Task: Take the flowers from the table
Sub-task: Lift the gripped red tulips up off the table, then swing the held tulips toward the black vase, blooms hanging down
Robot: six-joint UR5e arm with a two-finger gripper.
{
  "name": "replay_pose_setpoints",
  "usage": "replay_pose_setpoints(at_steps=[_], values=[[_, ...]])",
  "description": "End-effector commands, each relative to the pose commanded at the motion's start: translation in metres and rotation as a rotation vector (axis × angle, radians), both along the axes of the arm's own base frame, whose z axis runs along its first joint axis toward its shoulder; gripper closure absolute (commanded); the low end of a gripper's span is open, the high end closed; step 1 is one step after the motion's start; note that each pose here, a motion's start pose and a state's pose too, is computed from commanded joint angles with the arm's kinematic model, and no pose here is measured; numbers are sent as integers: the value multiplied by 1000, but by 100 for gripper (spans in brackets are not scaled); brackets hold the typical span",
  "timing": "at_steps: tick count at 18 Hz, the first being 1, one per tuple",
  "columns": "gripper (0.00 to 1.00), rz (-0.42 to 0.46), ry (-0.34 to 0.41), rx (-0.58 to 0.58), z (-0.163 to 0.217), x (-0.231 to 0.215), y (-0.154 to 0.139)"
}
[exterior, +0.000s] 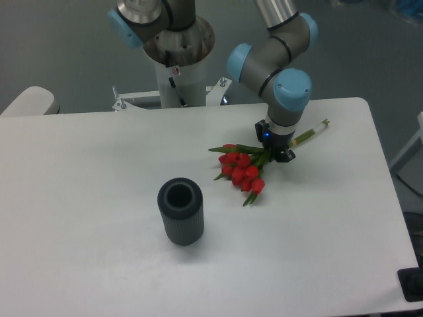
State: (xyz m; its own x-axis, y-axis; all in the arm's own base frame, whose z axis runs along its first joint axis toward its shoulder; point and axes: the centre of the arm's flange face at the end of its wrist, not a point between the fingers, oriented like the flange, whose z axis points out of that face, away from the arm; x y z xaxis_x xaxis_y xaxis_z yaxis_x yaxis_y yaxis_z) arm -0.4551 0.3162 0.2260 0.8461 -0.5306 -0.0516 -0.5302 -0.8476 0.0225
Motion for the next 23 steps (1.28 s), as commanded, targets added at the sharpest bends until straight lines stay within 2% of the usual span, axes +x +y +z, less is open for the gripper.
replay_pose_setpoints(at_steps=[2,6,8,11,18,23], values=[[75,-14,29,11,25,-14,10],[75,-92,19,28,95,-44,33],[75,-100,10,109,133,-57,44],[75,-101,19,173,164,-72,52],[76,-68,6,298,190,-76,85],[79,42,-70,455,200,-78,102]])
